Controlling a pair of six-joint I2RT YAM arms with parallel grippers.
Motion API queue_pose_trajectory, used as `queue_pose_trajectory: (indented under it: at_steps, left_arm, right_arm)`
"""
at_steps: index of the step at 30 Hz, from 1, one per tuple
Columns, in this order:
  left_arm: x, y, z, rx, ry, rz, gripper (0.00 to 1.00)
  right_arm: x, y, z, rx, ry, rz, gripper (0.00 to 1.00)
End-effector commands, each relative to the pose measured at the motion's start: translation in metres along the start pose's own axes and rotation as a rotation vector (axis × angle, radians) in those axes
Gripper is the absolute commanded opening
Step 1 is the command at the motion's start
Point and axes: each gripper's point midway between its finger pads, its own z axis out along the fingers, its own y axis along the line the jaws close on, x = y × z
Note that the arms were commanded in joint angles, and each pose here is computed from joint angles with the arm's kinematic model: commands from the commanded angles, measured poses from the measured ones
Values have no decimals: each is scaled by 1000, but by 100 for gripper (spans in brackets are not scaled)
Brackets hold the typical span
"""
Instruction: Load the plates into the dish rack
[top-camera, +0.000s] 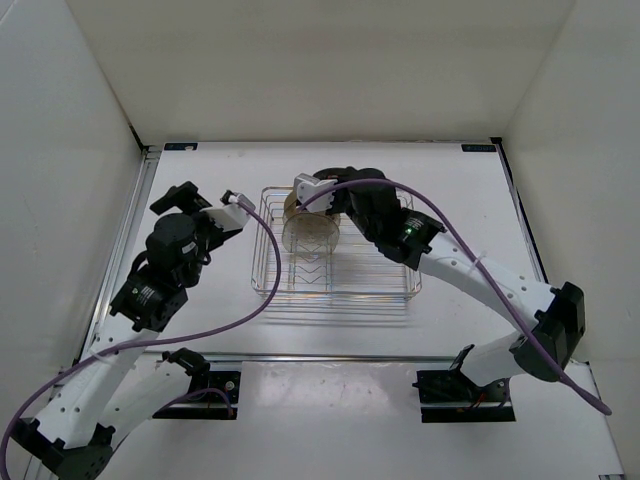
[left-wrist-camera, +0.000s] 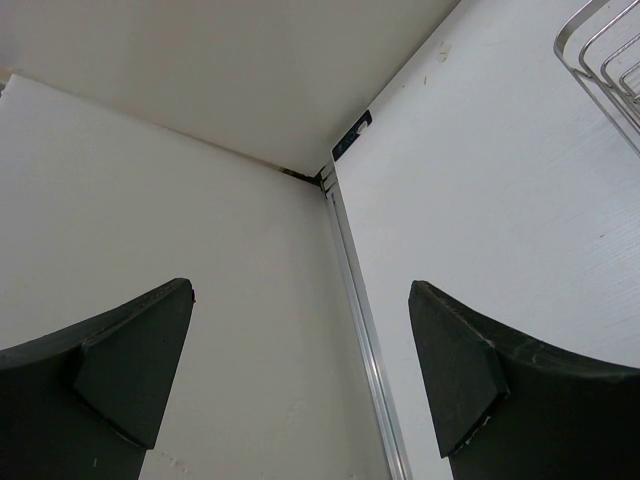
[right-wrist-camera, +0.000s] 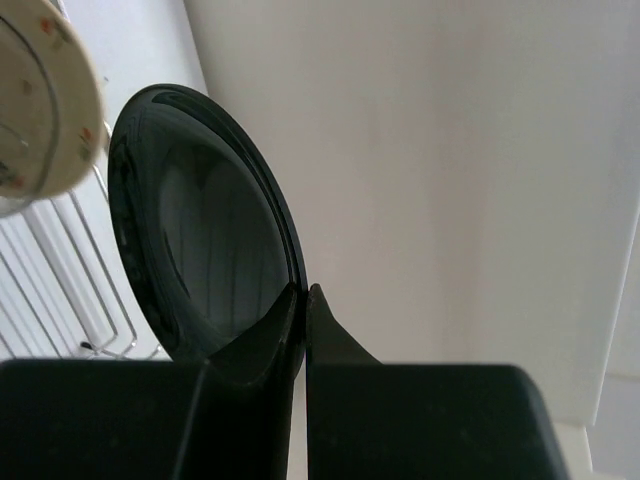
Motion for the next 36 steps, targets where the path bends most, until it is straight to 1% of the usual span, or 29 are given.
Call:
queue_pose_trajectory:
  at_steps: [1,4,10,11,13,20,24,31,36]
  left_arm:
    - [7,7,-8,-30,1,-31,100]
    - [13,13,-13,-53,9,-42,100]
    - [34,25,-29,-125,40,-81,100]
    - [38,26,-33,-137,41,-98,100]
    - [44,28,-35,-154,56,-116,100]
    - [59,33,-45,-202,83,-184,100]
    - [66,41,-54,-239,96,-197,100]
    - [67,36,-52,-228,92,-211,100]
    - [68,36,-54,-228,91,-221,100]
  right_arm:
    - [-9,-11,-5,49,-10,42,0]
    - [-19,2,-1,13,-27,45,0]
    - [-19,20,3,-50,-22,93,0]
    - [-25,22,3,-59,-40,91,0]
    - [-22,33,6,-83,-27,88,0]
    - [-31,44,18,-134,-31,139,0]
    - [-40,49,17,-147,-44,140,0]
    - [-59,48,13,-152,-72,138,0]
    - [-54,41,13,-131,-51,144,0]
